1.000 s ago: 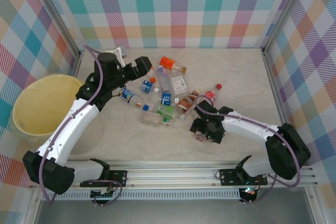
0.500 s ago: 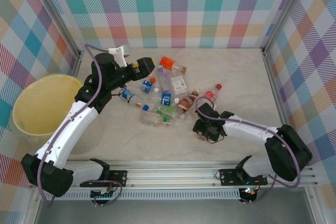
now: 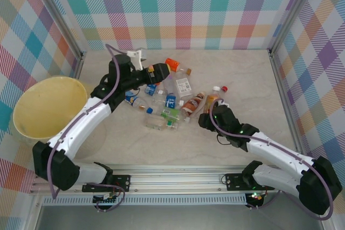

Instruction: Put the plastic bottles in the bin

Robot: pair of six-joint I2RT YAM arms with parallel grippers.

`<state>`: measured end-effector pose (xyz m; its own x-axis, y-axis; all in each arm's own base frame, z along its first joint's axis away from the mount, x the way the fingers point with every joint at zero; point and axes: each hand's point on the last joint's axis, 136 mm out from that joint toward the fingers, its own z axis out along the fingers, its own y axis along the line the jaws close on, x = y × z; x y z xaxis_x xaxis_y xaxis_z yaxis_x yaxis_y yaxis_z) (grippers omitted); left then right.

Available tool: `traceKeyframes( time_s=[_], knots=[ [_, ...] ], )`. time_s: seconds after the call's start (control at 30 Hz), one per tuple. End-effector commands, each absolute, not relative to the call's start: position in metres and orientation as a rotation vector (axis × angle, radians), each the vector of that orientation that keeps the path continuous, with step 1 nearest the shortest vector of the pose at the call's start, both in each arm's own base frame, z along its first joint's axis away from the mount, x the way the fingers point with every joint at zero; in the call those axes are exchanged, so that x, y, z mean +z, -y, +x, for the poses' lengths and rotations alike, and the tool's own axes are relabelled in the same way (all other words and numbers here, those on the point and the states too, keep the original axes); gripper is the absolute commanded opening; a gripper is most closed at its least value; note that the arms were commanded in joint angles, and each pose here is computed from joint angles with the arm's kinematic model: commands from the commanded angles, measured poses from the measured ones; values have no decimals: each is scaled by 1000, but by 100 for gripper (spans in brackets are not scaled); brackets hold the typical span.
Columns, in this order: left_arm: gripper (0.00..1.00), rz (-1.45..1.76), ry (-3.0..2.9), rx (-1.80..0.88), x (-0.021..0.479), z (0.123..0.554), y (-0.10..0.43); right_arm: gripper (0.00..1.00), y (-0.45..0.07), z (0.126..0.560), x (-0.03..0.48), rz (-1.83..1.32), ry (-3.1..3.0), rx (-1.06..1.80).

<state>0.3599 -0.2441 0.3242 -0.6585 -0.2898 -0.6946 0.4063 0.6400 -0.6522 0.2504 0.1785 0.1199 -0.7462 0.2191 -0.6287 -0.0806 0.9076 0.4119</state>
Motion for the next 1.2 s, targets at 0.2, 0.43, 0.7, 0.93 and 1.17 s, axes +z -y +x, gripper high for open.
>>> traceKeyframes(
  time_s=[0.2,0.43,0.7,0.93,1.17],
  knots=[
    [100,128,-2054,-1082,319,359,275,51,-266,260,208,-428,-2033,898],
    [99,152,-2079,-1076,312,354,283,52,-303,255,214,-622,-2033,1038],
    [86,96,-2193,-842,286,360,259,53,-324,250,212,-747,-2063,1115],
    [76,93,-2207,-831,281,361,259,54,-337,246,214,-835,-2065,1154],
    [59,20,-2185,-751,282,364,243,54,-344,240,212,-890,-2062,1182]
  ],
)
